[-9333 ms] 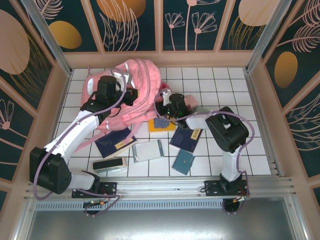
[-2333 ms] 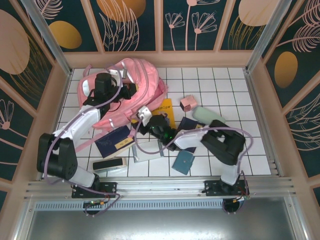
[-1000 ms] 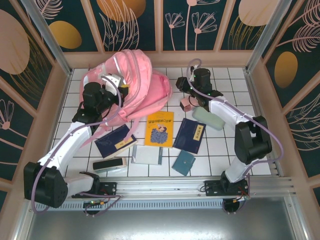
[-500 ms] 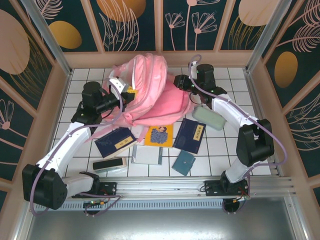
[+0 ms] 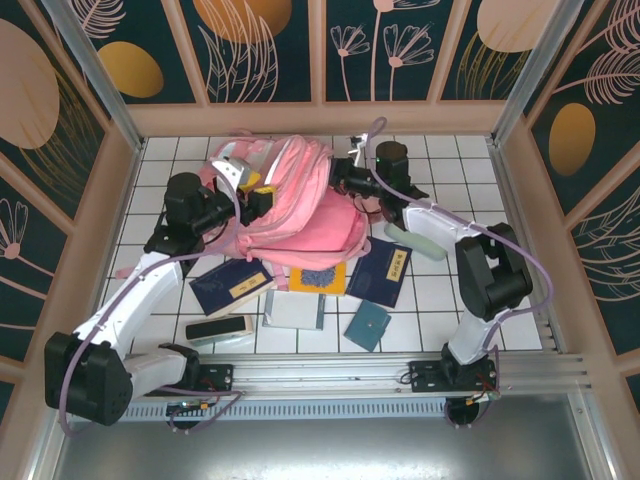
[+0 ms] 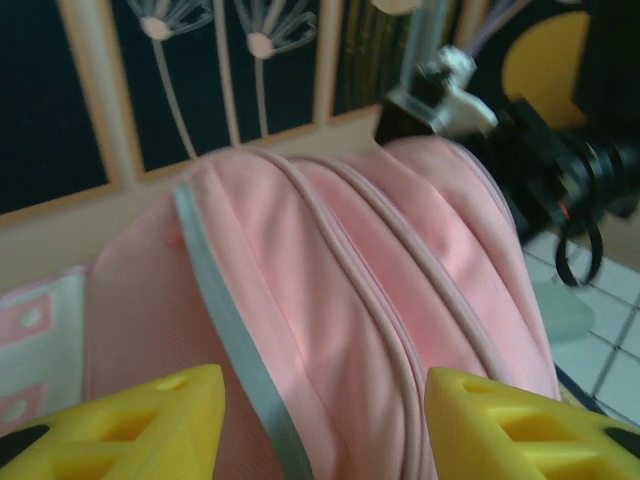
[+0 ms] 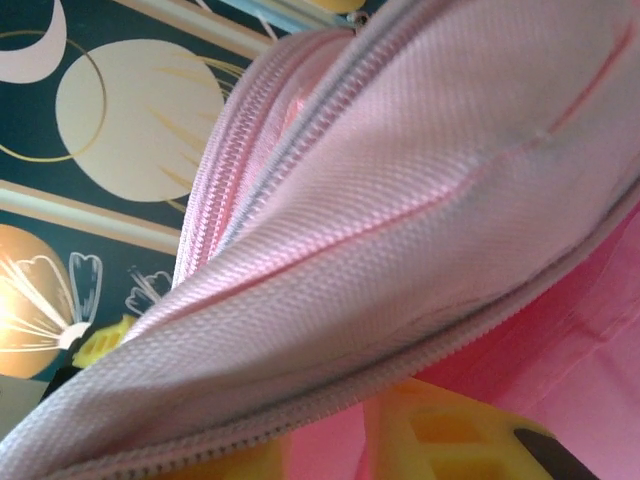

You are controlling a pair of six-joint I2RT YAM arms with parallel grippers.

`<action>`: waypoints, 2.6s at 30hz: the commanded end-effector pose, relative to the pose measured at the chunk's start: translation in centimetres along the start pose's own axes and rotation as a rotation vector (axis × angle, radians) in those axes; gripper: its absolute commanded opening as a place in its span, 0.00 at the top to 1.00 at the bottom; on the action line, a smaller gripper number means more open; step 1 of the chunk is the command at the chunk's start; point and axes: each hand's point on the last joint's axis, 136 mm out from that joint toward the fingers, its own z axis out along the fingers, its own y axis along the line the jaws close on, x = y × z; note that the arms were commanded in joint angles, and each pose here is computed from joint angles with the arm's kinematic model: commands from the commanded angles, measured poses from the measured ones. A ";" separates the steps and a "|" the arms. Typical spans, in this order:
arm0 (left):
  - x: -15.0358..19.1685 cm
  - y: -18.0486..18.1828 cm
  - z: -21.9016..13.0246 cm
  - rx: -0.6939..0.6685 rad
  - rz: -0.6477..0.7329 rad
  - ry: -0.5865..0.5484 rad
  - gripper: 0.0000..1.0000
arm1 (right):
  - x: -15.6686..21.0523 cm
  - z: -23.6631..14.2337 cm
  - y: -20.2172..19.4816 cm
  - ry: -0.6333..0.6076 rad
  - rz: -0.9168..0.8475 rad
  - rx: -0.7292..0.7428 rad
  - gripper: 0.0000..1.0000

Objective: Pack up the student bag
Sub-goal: Pass the student bag, then pick up the loose stationery from the top-center of the table.

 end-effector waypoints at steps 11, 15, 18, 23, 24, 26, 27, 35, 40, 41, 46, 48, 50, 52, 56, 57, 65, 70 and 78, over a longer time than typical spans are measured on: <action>-3.4 -0.9 3.5 -0.150 -0.261 0.275 0.27 | 3.0 3.0 5.5 0.021 0.028 -0.171 0.75; -2.0 -1.3 3.9 -0.192 -0.245 0.337 0.27 | 3.6 3.9 5.5 0.029 0.039 -0.171 0.75; -0.5 -1.9 4.4 -0.227 -0.199 0.403 0.26 | 3.8 4.2 5.5 0.029 0.041 -0.168 0.75; 1.0 -2.0 4.8 -0.285 -0.151 0.445 0.26 | 3.9 4.4 5.6 0.029 0.038 -0.166 0.76; 0.9 -2.0 4.8 -0.286 -0.148 0.445 0.26 | 3.9 4.4 5.7 0.030 0.035 -0.168 0.76; 1.1 -1.6 4.8 -0.309 -0.140 0.450 0.31 | 3.9 4.5 5.7 0.032 0.038 -0.168 0.77; 1.1 -1.4 4.8 -0.317 -0.133 0.452 0.34 | 4.0 4.5 5.8 0.032 0.038 -0.171 0.77; 2.1 -2.6 5.7 -0.236 -0.160 0.452 0.73 | 3.9 4.6 6.4 0.035 0.036 -0.187 0.80; 2.0 -3.2 5.9 -0.204 -0.173 0.440 0.99 | 4.0 4.7 6.7 0.031 0.033 -0.191 0.81; 1.6 -3.1 5.8 -0.204 -0.170 0.427 1.00 | 3.9 4.6 6.6 0.027 0.032 -0.187 0.81; -1.0 -2.2 4.9 -0.261 -0.098 0.382 1.00 | 3.6 4.4 5.1 -0.004 -0.011 -0.073 0.77; -2.5 -0.9 4.2 -0.344 -0.075 0.353 1.00 | 3.1 3.6 3.8 -0.041 -0.073 0.041 0.64; -4.0 0.3 3.4 -0.415 -0.050 0.315 1.00 | 2.4 2.5 2.7 -0.076 -0.117 0.162 0.48; -5.7 1.3 2.4 -0.485 -0.031 0.256 1.00 | 1.6 0.9 2.2 -0.107 -0.169 0.248 0.34; -7.6 2.4 2.0 -0.512 -0.040 0.198 1.00 | 0.3 -2.4 1.1 -0.156 -0.255 0.370 0.21; -7.9 2.5 2.2 -0.509 -0.048 0.193 1.00 | -0.1 -3.4 0.4 -0.163 -0.265 0.421 0.21; -7.3 1.6 4.4 -0.402 -0.119 0.145 1.00 | -3.3 -11.4 -9.3 -0.198 -0.302 1.001 0.16; -6.8 1.0 5.5 -0.341 -0.152 0.120 1.00 | -4.1 -12.9 -14.2 -0.100 -0.240 1.142 0.10; -5.7 0.0 5.8 -0.277 -0.189 0.109 1.00 | -4.8 -13.0 -20.4 0.139 -0.313 1.253 0.01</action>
